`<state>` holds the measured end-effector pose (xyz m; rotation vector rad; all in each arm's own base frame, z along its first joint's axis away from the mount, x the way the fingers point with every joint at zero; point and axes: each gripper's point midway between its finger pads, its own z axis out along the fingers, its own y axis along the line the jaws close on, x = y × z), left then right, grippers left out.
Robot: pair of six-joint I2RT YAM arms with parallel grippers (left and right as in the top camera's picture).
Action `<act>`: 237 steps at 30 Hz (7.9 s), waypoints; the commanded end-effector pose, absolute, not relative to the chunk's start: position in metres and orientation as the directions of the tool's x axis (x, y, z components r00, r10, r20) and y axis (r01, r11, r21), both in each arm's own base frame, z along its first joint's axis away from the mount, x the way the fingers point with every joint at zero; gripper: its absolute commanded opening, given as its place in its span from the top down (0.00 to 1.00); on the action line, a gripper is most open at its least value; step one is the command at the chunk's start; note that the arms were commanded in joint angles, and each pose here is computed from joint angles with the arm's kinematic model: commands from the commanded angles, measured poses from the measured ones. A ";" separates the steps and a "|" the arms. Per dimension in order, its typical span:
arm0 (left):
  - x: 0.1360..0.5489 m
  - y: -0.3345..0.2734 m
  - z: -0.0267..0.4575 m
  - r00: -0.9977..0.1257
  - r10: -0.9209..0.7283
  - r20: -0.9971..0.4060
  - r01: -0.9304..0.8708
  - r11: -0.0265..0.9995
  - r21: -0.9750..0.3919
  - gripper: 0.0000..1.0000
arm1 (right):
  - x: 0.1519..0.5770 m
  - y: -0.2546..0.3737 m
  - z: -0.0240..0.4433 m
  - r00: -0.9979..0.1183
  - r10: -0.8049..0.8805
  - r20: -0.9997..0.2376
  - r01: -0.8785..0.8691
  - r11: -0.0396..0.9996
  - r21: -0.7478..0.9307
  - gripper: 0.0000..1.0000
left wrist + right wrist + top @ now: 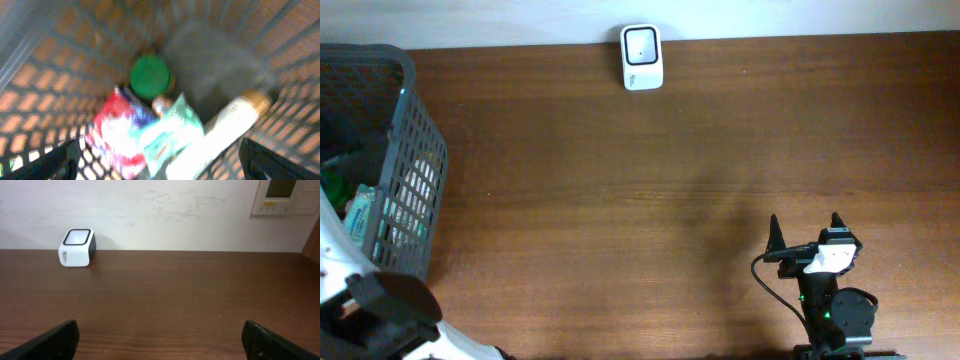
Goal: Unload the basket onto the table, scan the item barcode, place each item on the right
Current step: 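Reach the left gripper into the basket and grasp the green tissue pack, then carry the green tissue pack to the table centre and release it, then grasp the white-green tube in the basket with the left gripper, then place the white-green tube beside the tissue pack and withdraw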
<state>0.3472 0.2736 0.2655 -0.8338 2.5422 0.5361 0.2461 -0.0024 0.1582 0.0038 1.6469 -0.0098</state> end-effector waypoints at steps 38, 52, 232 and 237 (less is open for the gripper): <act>0.407 0.189 0.375 -0.625 -0.457 -0.633 -0.226 0.882 -0.414 1.00 | 0.246 -0.003 0.155 -0.080 -0.010 -0.997 0.011 1.000 -0.011 0.02; 0.445 -0.020 0.383 -0.759 -0.137 -0.636 0.235 0.854 -0.465 1.00 | 0.246 -0.003 0.155 -0.081 -0.010 -0.997 0.011 1.000 -0.011 0.01; 0.420 0.112 0.374 -0.493 -0.232 -0.839 -0.404 0.915 -0.015 0.43 | 0.246 -0.003 0.155 -0.081 -0.010 -0.997 0.011 1.000 -0.011 0.01; 0.362 0.176 0.405 -0.353 -0.355 -0.866 -0.605 0.792 -0.078 0.18 | 0.246 -0.003 0.155 -0.081 -0.010 -0.997 0.011 1.000 -0.011 0.01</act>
